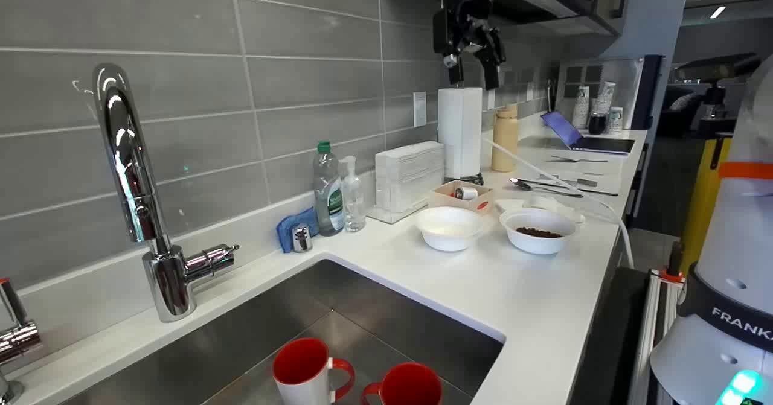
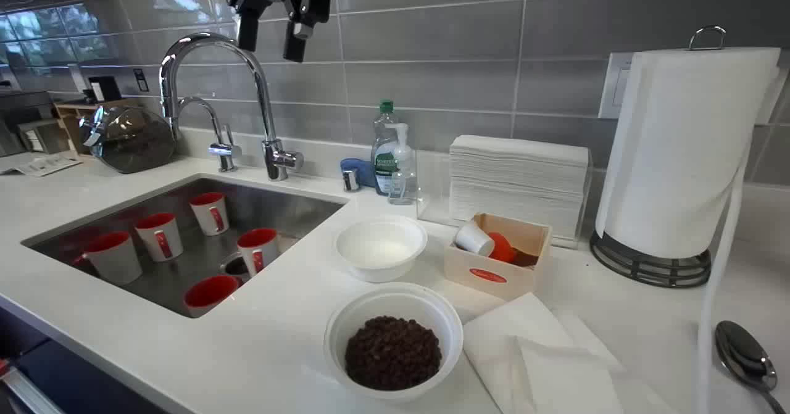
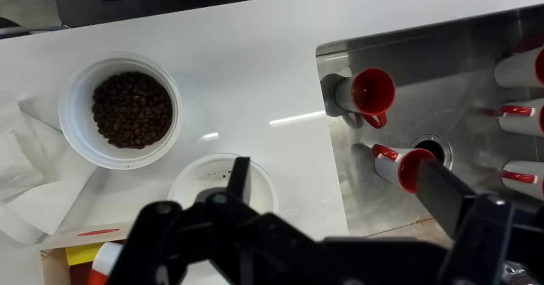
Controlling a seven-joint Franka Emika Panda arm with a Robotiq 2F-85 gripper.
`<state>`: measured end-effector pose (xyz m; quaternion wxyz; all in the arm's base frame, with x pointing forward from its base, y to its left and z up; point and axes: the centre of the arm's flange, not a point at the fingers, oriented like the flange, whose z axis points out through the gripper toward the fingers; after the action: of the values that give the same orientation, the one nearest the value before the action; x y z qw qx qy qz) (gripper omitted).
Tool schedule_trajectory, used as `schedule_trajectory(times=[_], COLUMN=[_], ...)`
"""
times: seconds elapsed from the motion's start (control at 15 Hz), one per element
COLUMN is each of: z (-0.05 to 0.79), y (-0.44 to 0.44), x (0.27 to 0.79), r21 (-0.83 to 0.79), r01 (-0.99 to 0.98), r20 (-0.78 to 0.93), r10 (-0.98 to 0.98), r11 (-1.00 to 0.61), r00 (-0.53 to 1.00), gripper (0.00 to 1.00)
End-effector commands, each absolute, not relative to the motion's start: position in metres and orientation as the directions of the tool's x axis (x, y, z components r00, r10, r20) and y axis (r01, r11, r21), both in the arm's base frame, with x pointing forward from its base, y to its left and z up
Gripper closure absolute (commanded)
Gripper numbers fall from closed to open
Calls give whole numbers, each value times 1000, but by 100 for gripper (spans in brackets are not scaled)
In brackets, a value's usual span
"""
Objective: Move the objects from the bowl on the right and put them into the bowl on the left
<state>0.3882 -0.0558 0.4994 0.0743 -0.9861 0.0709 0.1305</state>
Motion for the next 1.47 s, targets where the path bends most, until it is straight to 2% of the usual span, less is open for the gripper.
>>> schedule_trajectory(times=[0.0, 0.27, 0.87, 1.4], z=[499, 500, 404, 312], y=[-56, -56, -51, -73], x=[388, 388, 359, 321], r21=[-128, -128, 173, 312], r01=[-159, -159, -182, -170], r20=[-268, -267, -133, -167], r10=[-121, -121, -206, -230], r11=[-979, -979, -968, -935], r00=[956, 956, 969, 959], gripper=[0, 0, 0, 0])
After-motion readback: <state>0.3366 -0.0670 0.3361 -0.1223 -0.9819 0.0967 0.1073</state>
